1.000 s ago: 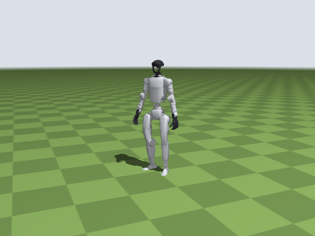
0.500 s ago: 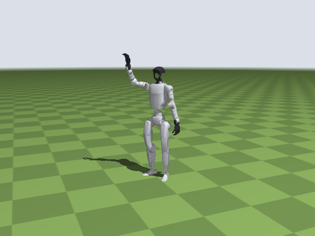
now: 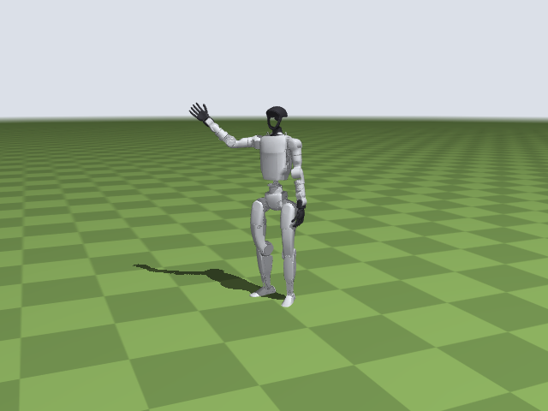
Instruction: Upper body actions
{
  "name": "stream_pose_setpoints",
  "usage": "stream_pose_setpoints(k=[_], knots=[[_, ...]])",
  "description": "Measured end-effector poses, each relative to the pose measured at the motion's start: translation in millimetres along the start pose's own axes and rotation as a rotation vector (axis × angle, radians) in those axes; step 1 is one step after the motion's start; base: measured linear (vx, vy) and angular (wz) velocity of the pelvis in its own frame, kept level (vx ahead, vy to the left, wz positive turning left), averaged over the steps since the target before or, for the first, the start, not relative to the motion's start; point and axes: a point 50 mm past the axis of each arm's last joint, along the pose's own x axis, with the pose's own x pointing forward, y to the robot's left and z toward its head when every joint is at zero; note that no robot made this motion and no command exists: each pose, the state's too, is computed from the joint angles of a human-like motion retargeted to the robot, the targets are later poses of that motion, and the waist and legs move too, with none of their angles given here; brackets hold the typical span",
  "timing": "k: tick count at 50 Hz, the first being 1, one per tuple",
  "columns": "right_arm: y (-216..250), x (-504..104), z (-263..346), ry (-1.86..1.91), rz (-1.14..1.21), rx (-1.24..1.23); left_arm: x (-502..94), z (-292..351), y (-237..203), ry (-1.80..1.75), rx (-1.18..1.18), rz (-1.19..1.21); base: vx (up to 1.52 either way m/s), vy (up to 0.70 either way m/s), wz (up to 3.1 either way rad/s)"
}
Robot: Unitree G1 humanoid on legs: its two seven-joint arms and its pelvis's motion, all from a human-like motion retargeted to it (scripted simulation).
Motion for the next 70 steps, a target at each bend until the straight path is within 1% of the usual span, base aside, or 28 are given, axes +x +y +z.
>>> stream_pose_setpoints(k=[3, 5, 7, 8, 10, 14, 18, 20, 22, 25, 27, 30, 32, 35, 38, 43, 45, 46, 47, 50, 52, 56, 60, 62, 63, 65, 67, 70], knots=[[8.3, -8.5, -23.0, 0.238, 0.21, 0.583, -1.0, -17.1, -1.1, 0.072, -0.038, -0.031, -0.09, -0.07, -0.04], [4.2, -12.4, -21.7, 0.206, 0.153, 0.884, -1.5, -27.3, -3.0, 0.103, -0.057, -0.05, -0.09, -0.03, -0.13], [-4.8, -16.3, -10.7, 0.08, -0.021, 0.897, -2.2, -35.1, -4.2, 0.124, -0.073, -0.065, -0.11, 0.01, -0.28], [-3.8, -20.6, 3.0, -0.024, -0.065, 0.813, -2.4, -37.9, -5.0, 0.134, -0.077, -0.072, -0.12, 0.02, -0.37], [15.1, -34.4, 38.1, -0.227, -0.011, 0.6, -2.6, -40.4, -5.6, 0.144, -0.071, -0.078, -0.09, 0.02, -0.39], [51.6, -65.6, 111.7, -0.664, 0.314, 0.28, -3.4, -36.3, 2.2, 0.132, -0.012, -0.05, -0.09, -0.05, -0.31], [72.1, -106.9, 177.9, -1.195, 0.403, -0.129, -4.6, -24.0, 12.4, 0.087, 0.034, -0.016, -0.11, -0.09, -0.24], [80.5, -126.2, 203.2, -1.433, 0.35, -0.378, -5.7, -17.1, 17.7, 0.066, 0.046, -0.002, -0.15, -0.06, -0.11], [87.5, -142.0, 225.3, -1.616, 0.162, -0.504, -6.0, -11.4, 19.5, 0.052, 0.052, 0.003, -0.14, -0.06, -0.09], [88.4, -154.5, 245.7, -1.836, -0.201, -0.447, -6.0, -0.9, 20.1, 0.028, 0.079, 0.007, 0.02, -0.07, 0.01], [99.7, -146.7, 234.7, -1.862, -0.153, -0.393, -4.9, 8.9, 16.5, 0.002, 0.119, 0.002, 0.02, -0.09, 0.19], [111.6, -103.7, 204.0, -1.645, 0.037, -0.542, -2.6, 23.8, 6.6, -0.036, 0.188, -0.008, 0.04, -0.05, 0.31], [98.9, -60.0, 180.9, -1.329, 0.037, -0.682, -1.8, 31.7, 2.2, -0.055, 0.221, -0.005, 0.09, -0.04, 0.42], [62.4, -18.0, 138.0, -0.943, -0.014, -0.676, -1.8, 36.0, 1.6, -0.073, 0.238, 0.012, 0.08, -0.02, 0.46], [35.1, -12.6, 92.5, -0.7, -0.012, -0.379, -1.5, 28.6, 3.8, -0.065, 0.188, 0.03, 0.09, 0.03, 0.27], [9.5, -19.4, 36.4, -0.175, -0.039, 0.439, -1.6, -1.1, 5.2, 0.025, 0.035, 0.015, 0.08, 0.04, 0.02], [5.5, -21.8, 24.3, -0.077, -0.069, 0.627, -2.5, -15.9, 4.9, 0.074, -0.025, 0.002, 0.07, 0.06, -0.16], [0.9, -21.6, 21.6, -0.081, -0.101, 0.631, -3.3, -22.1, 5.4, 0.095, -0.049, -0.001, 0.05, 0.06, -0.16], [-3.3, -21.3, 20.4, -0.097, -0.128, 0.61, -4.2, -27.8, 6.0, 0.114, -0.068, -0.004, 0.0, 0.0, 0.0], [-3.0, -23.1, 33.8, -0.267, -0.112, 0.359, -6.3, -40.8, 8.3, 0.16, -0.089, 0.003, 0.02, 0.04, -0.23], [12.2, -30.6, 55.2, -0.434, 0.0, 0.205, -7.3, -45.9, 10.4, 0.173, -0.084, 0.013, -0.02, 0.01, -0.35], [49.6, -61.4, 105.8, -0.826, 0.229, 0.006, -8.8, -46.6, 17.3, 0.172, -0.053, 0.03, -0.04, -0.02, -0.38], [82.9, -104.3, 150.6, -1.295, 0.364, -0.266, -9.7, -38.2, 25.1, 0.145, -0.024, 0.048, -0.03, -0.01, -0.2], [96.8, -122.8, 168.7, -1.524, 0.323, -0.468, -9.6, -30.2, 27.6, 0.119, -0.012, 0.053, 0.0, 0.0, 0.0], [100.5, -128.7, 178.4, -1.617, 0.253, -0.562, -9.7, -25.0, 29.1, 0.104, -0.004, 0.056, 0.0, 0.0, 0.0], [100.5, -135.8, 198.3, -1.758, 0.01, -0.654, -9.3, -11.9, 30.4, 0.067, 0.021, 0.057, 0.0, 0.0, 0.0], [97.5, -139.8, 207.8, -1.866, -0.149, -0.62, -8.5, 4.2, 29.5, 0.02, 0.059, 0.058, 0.02, 0.01, 0.11], [99.4, -129.1, 200.6, -1.853, -0.093, -0.561, -6.6, 30.6, 20.8, -0.065, 0.125, 0.049, 0.04, 0.02, 0.33]])
